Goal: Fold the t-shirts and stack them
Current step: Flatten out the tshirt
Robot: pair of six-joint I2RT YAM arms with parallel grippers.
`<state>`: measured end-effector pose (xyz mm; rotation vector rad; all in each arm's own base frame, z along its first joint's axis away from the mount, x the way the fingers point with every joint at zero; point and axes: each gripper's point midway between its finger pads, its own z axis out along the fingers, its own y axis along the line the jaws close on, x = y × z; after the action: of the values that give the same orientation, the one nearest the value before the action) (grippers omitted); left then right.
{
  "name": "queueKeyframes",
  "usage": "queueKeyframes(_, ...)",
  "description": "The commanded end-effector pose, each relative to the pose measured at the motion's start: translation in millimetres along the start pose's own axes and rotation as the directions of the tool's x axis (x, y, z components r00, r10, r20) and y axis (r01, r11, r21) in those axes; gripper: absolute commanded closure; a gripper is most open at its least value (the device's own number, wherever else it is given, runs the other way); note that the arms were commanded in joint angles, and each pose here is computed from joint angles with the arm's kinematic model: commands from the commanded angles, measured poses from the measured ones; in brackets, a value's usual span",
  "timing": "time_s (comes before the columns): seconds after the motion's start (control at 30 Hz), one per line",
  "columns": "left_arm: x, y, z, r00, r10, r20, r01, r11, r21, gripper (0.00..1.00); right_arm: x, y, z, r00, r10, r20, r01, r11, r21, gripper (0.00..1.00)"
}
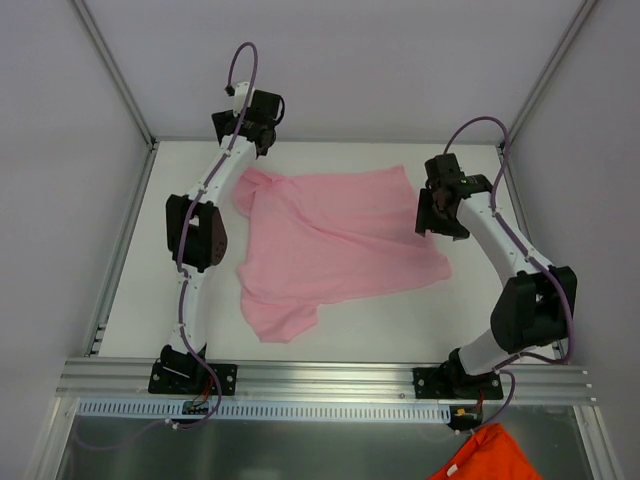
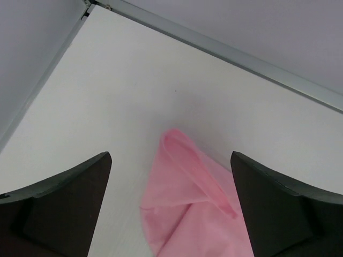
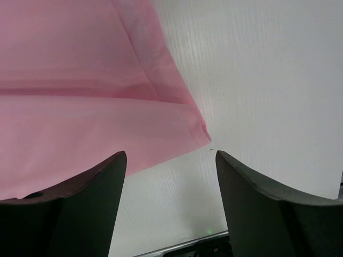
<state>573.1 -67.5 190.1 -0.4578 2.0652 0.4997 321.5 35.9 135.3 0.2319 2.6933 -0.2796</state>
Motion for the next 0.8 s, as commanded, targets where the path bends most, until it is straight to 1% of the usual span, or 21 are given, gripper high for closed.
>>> queueKeyframes(0.0, -15, -15, 2, 0.998, -0.050, 0.034, 0.049, 0.998, 0.043, 0.01, 0, 9, -32, 0.998, -0.027, 0.050, 0.032, 0.995, -0.090, 0.29)
queueKeyframes(0.1, -18, -30, -5, 0.996, -0.094, 0.011, 0.092, 0.988, 0.125, 0.01, 7, 15, -37, 0.997, -0.046, 0.054, 0.052, 0.991, -0.123, 0.29)
queueKeyframes(0.2, -23, -45, -27, 0.993, -0.121, -0.013, 0.120, 0.969, 0.217, 0.01, 8, 19, -34, 0.998, -0.051, 0.042, 0.056, 0.989, -0.133, 0.30)
queueKeyframes(0.23, -25, -47, -38, 0.993, -0.118, -0.017, 0.119, 0.963, 0.241, 0.01, 4, 21, -33, 0.998, -0.057, 0.039, 0.062, 0.990, -0.130, 0.30)
queueKeyframes(0.27, -19, -55, -51, 0.994, -0.099, -0.036, 0.105, 0.957, 0.272, 0.01, 1, 22, -32, 0.997, -0.063, 0.036, 0.067, 0.990, -0.127, 0.29)
queueKeyframes(0.3, -23, -56, -66, 0.993, -0.109, -0.043, 0.117, 0.946, 0.303, 0.01, -3, 24, -32, 0.997, -0.064, 0.040, 0.069, 0.989, -0.129, 0.30)
queueKeyframes(0.33, -6, -60, -71, 0.995, -0.074, -0.072, 0.093, 0.944, 0.317, 0.01, -15, 28, -37, 0.996, -0.059, 0.060, 0.067, 0.988, -0.142, 0.30)
queueKeyframes(0.37, 7, -74, -89, 0.995, -0.036, -0.096, 0.070, 0.926, 0.370, 0.01, -16, 30, -31, 0.997, -0.074, 0.035, 0.078, 0.988, -0.136, 0.29)
queueKeyframes(0.4, 7, -75, -105, 0.995, -0.033, -0.098, 0.069, 0.916, 0.395, 0.01, -20, 33, -32, 0.997, -0.076, 0.033, 0.080, 0.988, -0.136, 0.30)
queueKeyframes(0.43, 29, -75, -108, 0.992, 0.013, -0.127, 0.038, 0.920, 0.391, 0.01, -32, 38, -35, 0.996, -0.071, 0.045, 0.077, 0.986, -0.146, 0.30)
queueKeyframes(0.47, 40, -78, -116, 0.988, 0.033, -0.149, 0.031, 0.912, 0.409, 0.01, -36, 39, -38, 0.997, -0.067, 0.047, 0.073, 0.986, -0.153, 0.30)
queueKeyframes(0.5, 55, -82, -126, 0.981, 0.045, -0.188, 0.039, 0.906, 0.421, 0.01, -38, 40, -41, 0.997, -0.066, 0.049, 0.073, 0.985, -0.157, 0.30)
queueKeyframes(0.57, 83, -80, -134, 0.964, 0.080, -0.254, 0.038, 0.902, 0.429, 0.03, -49, 41, -52, 0.996, -0.048, 0.079, 0.062, 0.983, -0.176, 0.30)
queueKeyframes(0.6, 91, -81, -137, 0.962, 0.086, -0.258, 0.034, 0.904, 0.426, 0.07, -51, 42, -56, 0.995, -0.046, 0.087, 0.062, 0.981, -0.182, 0.30)
queueKeyframes(0.63, 107, -78, -132, 0.955, 0.103, -0.279, 0.021, 0.912, 0.410, 0.13, -53, 43, -59, 0.995, -0.044, 0.089, 0.060, 0.980, -0.189, 0.30)
queueKeyframes(0.7, 122, -80, -125, 0.945, 0.129, -0.301, 0.001, 0.917, 0.398, 0.21, -56, 42, -69, 0.994, -0.041, 0.100, 0.061, 0.977, -0.202, 0.30)
queueKeyframes(0.77, 123, -81, -119, 0.938, 0.140, -0.316, -0.008, 0.923, 0.384, 0.23, -56, 39, -76, 0.993, -0.042, 0.111, 0.064, 0.977, -0.204, 0.30)
